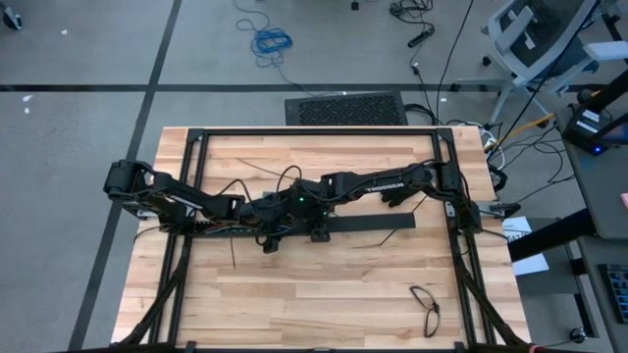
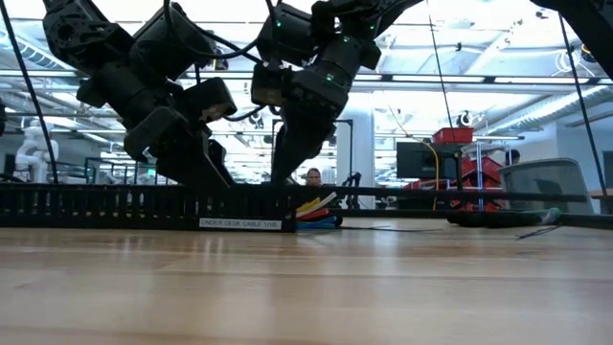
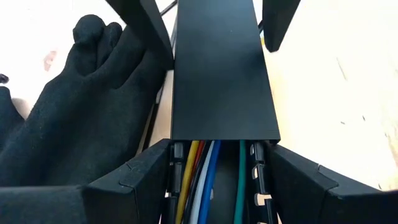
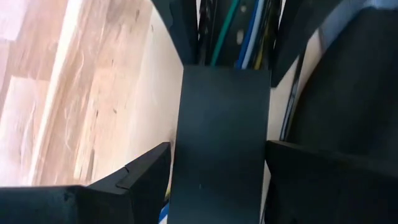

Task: Ziptie cables
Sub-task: Close the cable duct

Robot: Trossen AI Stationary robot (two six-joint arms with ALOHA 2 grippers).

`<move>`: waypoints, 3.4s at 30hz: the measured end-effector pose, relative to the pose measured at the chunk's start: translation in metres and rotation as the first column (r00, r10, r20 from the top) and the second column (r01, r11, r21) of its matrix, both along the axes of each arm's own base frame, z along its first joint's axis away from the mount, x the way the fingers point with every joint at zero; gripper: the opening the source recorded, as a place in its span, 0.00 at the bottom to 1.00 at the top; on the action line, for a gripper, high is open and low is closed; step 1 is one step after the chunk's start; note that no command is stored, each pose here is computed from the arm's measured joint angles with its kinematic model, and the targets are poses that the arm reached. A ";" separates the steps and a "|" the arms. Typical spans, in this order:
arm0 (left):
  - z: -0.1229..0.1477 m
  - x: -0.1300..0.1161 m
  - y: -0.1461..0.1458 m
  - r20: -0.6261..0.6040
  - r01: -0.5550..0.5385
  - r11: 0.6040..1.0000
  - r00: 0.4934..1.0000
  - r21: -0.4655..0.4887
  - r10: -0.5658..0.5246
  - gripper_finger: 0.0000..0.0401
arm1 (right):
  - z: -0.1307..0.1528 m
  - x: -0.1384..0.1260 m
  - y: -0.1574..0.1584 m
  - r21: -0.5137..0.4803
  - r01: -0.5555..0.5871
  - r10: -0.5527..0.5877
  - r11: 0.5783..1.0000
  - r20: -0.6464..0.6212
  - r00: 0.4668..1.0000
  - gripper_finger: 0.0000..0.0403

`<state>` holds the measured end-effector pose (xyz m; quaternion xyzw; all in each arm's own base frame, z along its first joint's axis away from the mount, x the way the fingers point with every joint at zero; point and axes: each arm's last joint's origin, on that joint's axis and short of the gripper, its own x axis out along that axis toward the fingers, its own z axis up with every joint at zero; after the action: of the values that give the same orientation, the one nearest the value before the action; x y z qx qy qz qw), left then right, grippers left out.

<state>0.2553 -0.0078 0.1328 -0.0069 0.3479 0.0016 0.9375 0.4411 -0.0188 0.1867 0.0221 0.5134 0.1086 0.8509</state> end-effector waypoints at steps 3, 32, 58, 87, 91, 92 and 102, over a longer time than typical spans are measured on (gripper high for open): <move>0.000 0.000 0.000 -0.001 -0.001 1.000 1.000 -0.002 0.001 0.59 | 0.001 0.002 0.000 0.003 0.004 -0.004 1.000 0.024 1.000 0.64; 0.000 0.000 0.000 -0.021 -0.014 0.999 1.000 -0.038 0.013 0.59 | -0.002 -0.003 0.001 0.009 0.009 -0.008 1.000 -0.036 0.999 0.64; 0.003 0.002 0.000 -0.031 0.001 1.000 1.000 -0.024 -0.001 0.59 | -0.002 -0.003 0.001 0.008 0.009 -0.009 1.000 -0.040 0.999 0.64; 0.008 0.007 -0.002 -0.012 0.030 0.995 0.999 -0.097 -0.031 0.59 | -0.002 -0.003 0.001 0.008 0.005 -0.005 1.000 -0.040 0.999 0.64; 0.008 0.007 -0.002 -0.022 0.020 0.998 1.000 -0.067 -0.022 0.59 | -0.002 -0.003 0.000 0.000 0.009 -0.009 1.000 -0.038 0.999 0.64; 0.008 0.007 -0.001 -0.023 0.012 0.998 1.000 -0.059 -0.014 0.59 | -0.002 -0.003 0.000 -0.003 0.010 -0.010 1.000 -0.038 0.999 0.64; 0.003 0.008 -0.001 -0.036 -0.010 1.000 0.999 -0.030 0.009 0.59 | -0.003 -0.003 0.000 -0.001 0.013 -0.013 1.000 -0.044 0.999 0.64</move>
<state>0.2633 -0.0084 0.1363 -0.0226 0.3647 0.0009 0.9309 0.4377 -0.0188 0.1837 0.0274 0.5321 0.1025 0.8400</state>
